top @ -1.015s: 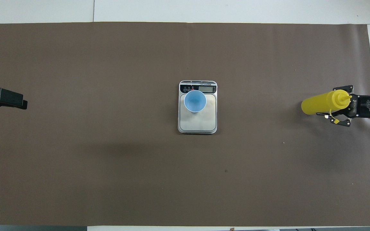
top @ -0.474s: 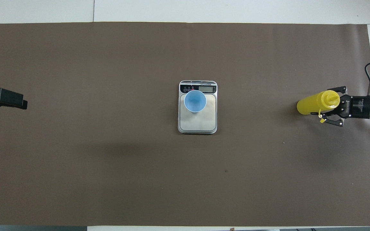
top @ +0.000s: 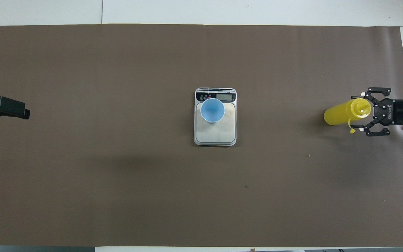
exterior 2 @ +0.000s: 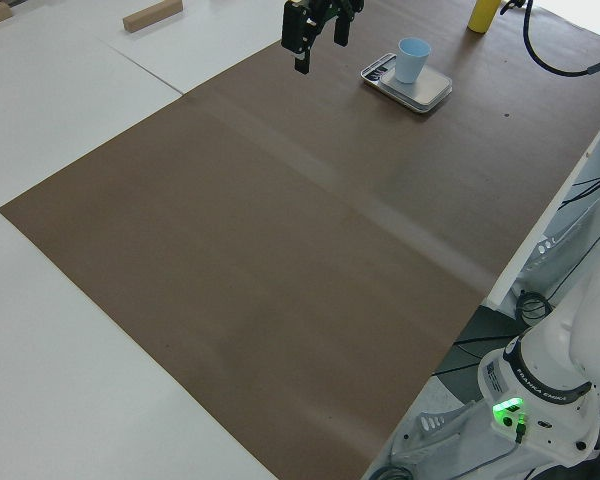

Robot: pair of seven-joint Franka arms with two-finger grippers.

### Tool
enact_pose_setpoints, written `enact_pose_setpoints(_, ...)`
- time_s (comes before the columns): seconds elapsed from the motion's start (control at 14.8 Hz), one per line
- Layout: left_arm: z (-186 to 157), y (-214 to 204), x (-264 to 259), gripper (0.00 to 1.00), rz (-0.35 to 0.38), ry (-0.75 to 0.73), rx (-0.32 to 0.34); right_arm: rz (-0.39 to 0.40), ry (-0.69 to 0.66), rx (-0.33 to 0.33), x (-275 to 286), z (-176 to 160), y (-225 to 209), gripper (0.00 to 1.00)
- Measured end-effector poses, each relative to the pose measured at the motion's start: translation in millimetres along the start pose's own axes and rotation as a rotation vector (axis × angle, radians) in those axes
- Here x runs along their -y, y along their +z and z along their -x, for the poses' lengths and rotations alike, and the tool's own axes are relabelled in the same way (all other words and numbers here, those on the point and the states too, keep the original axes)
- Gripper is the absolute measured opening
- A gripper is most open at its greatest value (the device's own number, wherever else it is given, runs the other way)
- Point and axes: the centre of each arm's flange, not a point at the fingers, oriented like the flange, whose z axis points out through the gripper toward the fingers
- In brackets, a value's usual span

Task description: Pour seasoning into cup on scale with both arms

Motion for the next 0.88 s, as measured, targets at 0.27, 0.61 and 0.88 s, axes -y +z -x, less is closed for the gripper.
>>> enact_pose_setpoints(0.27,0.0,0.0,0.0,1.00,0.000,0.000,0.000,0.136,-0.225,-0.134,19.3,104.5,-55.8,1.00)
enact_pose_setpoints(0.61,0.0,0.0,0.0,1.00,0.000,0.000,0.000,0.221,-0.398,-0.278,3.5,221.3,-94.6,1.00)
enact_pose_setpoints(0.88,0.0,0.0,0.0,1.00,0.000,0.000,0.000,0.338,-0.596,-0.377,2.9,276.8,-67.7,1.00)
